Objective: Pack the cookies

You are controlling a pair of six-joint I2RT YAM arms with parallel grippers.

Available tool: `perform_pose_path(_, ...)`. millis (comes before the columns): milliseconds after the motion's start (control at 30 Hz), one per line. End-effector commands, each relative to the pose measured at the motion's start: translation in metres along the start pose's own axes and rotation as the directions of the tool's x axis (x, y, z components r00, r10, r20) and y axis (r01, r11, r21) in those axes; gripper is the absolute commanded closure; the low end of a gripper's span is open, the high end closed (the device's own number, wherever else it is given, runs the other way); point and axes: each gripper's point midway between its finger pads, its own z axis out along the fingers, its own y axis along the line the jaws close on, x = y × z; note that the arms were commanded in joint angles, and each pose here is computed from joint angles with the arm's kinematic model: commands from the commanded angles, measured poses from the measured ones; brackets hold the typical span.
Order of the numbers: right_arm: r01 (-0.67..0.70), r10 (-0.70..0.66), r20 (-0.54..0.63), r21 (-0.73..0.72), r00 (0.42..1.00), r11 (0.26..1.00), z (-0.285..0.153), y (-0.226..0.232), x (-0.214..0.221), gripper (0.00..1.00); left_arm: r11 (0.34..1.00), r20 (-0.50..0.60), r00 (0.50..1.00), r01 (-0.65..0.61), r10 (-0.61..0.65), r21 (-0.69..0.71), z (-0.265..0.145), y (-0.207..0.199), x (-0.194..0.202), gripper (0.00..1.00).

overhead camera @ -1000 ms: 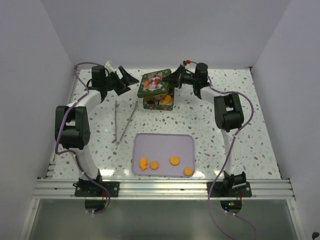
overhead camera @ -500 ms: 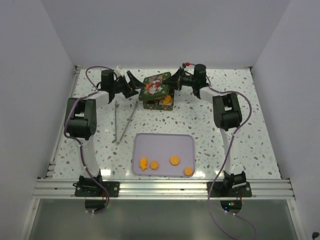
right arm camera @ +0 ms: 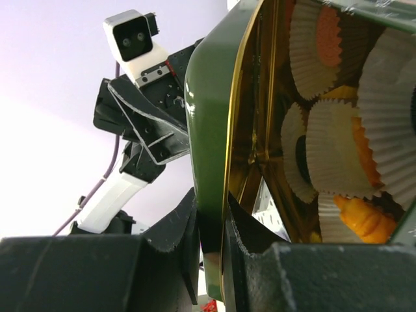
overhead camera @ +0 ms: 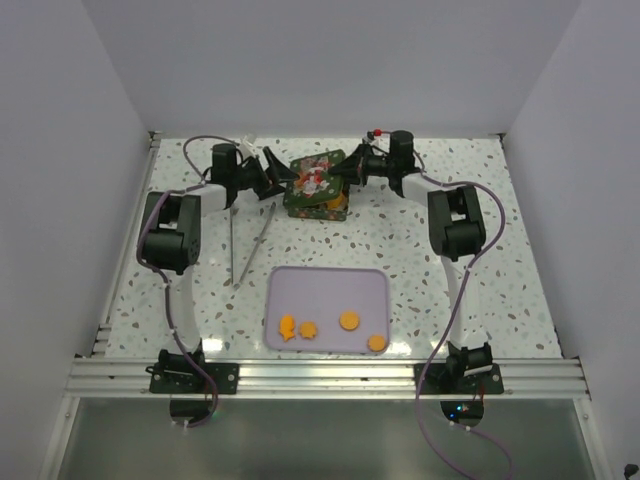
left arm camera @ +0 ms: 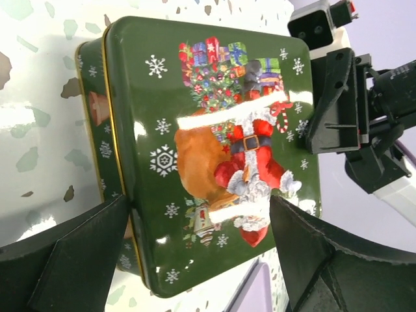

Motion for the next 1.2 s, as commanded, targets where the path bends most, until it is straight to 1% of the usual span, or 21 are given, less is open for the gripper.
perform_pose_path(0,0.026,-0.026,0.019,0.013,0.999,1.0,-0.009,0.001,-0.006,1.0,0.996,-0.012,0.999,-0.043,0.044,0.073,0.012,-0.021,-0.001,0.06)
perform_pose_path(100,0.012,-0.013,0.032,0.039,0.999,0.999,-0.015,-0.006,-0.01,1.0,0.996,-0.018,0.999,-0.042,0.043,0.075,0.014,-0.023,0.001,0.07)
perform_pose_path(133,0.007,-0.009,0.033,0.047,0.999,0.999,-0.016,-0.01,-0.009,0.98,0.996,-0.018,0.999,-0.042,0.043,0.075,0.014,-0.024,0.0,0.07)
perform_pose_path(233,0.007,-0.01,0.042,0.081,0.999,0.997,-0.02,-0.017,-0.01,0.85,0.996,-0.014,0.999,-0.045,0.046,0.073,0.014,-0.026,-0.002,0.07)
perform_pose_path(267,0.027,-0.031,0.046,0.09,0.998,0.996,-0.023,-0.017,-0.01,0.74,0.996,-0.017,0.999,-0.047,0.048,0.069,0.014,-0.026,-0.002,0.07)
perform_pose_path(300,0.007,-0.013,0.052,0.113,0.999,0.994,-0.025,-0.022,-0.01,0.69,0.996,-0.015,0.998,-0.055,0.056,0.067,0.015,-0.027,-0.003,0.08)
perform_pose_path(333,0.004,-0.011,0.053,0.125,0.999,0.992,-0.025,-0.025,-0.01,0.66,0.997,-0.024,0.998,-0.05,0.051,0.054,0.015,-0.025,-0.002,0.08)
perform_pose_path(367,0.026,-0.034,0.055,0.133,0.998,0.991,-0.027,-0.024,-0.01,0.63,0.997,-0.025,0.998,-0.061,0.062,0.045,0.016,-0.022,-0.002,0.08)
perform_pose_path(400,0.007,-0.016,0.058,0.153,0.998,0.988,-0.03,-0.029,-0.01,0.62,0.997,-0.024,0.997,-0.069,0.07,0.042,0.017,-0.024,-0.004,0.09)
perform_pose_path(500,0.019,-0.032,0.07,0.178,0.997,0.984,-0.034,-0.031,-0.013,0.6,0.997,-0.042,0.996,-0.077,0.078,0.024,0.021,-0.02,0.0,0.1)
perform_pose_path(533,0.003,-0.017,0.071,0.192,0.997,0.981,-0.035,-0.034,-0.012,0.6,0.997,-0.051,0.996,-0.074,0.074,0.016,0.022,-0.019,0.002,0.1)
perform_pose_path(567,0.021,-0.037,0.076,0.201,0.996,0.979,-0.036,-0.034,-0.014,0.59,0.996,-0.052,0.995,-0.085,0.085,0.005,0.023,-0.017,0.003,0.1)
perform_pose_path(600,0.006,-0.023,0.078,0.217,0.997,0.976,-0.038,-0.035,-0.013,0.58,0.996,-0.056,0.994,-0.092,0.092,0.001,0.025,-0.018,0.004,0.1)
perform_pose_path(667,0.023,-0.043,0.083,0.231,0.996,0.973,-0.04,-0.034,-0.015,0.57,0.995,-0.071,0.993,-0.097,0.095,-0.025,0.027,-0.012,0.007,0.11)
perform_pose_path(833,0.017,-0.04,0.081,0.272,0.996,0.962,-0.045,-0.034,-0.014,0.53,0.992,-0.087,0.991,-0.111,0.105,-0.063,0.031,-0.007,0.009,0.11)
perform_pose_path(1167,0.031,-0.066,0.087,0.355,0.994,0.934,-0.064,-0.037,-0.015,0.5,0.99,-0.097,0.989,-0.119,0.111,-0.08,0.031,-0.003,0.011,0.12)
